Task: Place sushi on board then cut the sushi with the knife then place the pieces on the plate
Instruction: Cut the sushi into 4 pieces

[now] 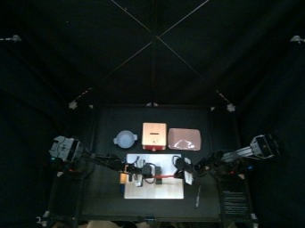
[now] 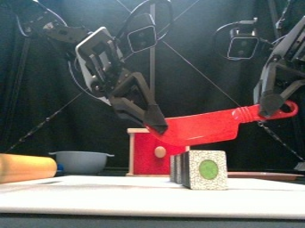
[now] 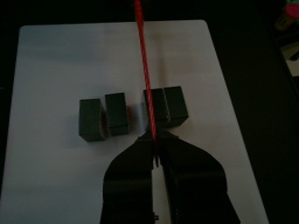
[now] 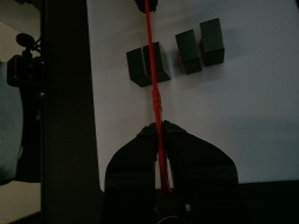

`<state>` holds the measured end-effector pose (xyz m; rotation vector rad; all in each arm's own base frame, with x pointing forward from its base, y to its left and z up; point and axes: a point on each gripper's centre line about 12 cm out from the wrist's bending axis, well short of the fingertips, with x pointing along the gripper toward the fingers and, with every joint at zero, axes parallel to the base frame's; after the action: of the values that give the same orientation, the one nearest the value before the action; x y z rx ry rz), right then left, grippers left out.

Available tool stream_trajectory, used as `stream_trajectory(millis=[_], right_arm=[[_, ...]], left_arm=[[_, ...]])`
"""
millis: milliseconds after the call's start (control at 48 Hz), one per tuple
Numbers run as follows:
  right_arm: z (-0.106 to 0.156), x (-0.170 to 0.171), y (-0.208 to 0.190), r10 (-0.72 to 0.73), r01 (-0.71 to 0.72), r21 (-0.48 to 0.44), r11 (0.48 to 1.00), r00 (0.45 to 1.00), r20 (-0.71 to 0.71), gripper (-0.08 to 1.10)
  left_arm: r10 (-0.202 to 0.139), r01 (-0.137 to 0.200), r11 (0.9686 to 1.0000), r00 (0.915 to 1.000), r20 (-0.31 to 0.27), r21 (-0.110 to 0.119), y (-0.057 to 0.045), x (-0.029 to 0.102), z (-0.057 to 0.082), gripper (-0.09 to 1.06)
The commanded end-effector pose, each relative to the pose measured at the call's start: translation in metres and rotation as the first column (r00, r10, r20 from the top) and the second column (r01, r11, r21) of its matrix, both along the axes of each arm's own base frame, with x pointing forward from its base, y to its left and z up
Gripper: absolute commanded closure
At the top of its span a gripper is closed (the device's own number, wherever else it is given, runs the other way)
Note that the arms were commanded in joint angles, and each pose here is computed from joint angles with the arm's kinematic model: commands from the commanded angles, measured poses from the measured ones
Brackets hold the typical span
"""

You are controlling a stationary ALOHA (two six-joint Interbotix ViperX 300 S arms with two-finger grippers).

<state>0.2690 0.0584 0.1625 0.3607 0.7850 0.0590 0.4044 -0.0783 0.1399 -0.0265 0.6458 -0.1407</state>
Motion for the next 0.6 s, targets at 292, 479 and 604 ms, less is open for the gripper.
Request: stream_trajectory(millis=[292,479,604], right_arm=[[0.0,0.004,0.013,-0.001,0.002,0.045,0.999,1.0,-0.006,0.61],[-0.006,0.005,0.014,-0.001,0.003,0.044,0.999,1.0,-0.028,0.61],[-0.008,0.006,0.015,0.0,0.001,0.043,0.999,0.999,-0.034,0.61]], left_arm=[[-0.019,0.021,0.9993,0.9982,0.058,-0.031,-0.017,0.003,0.021,0.58],[-0.014,0.016,0.9991,0.9987,0.05,-0.039,-0.018,0.003,0.019,0.58],[-0.013,0.015,0.999,0.999,0.042,-0.043,-0.019,0.002,0.016,0.58]])
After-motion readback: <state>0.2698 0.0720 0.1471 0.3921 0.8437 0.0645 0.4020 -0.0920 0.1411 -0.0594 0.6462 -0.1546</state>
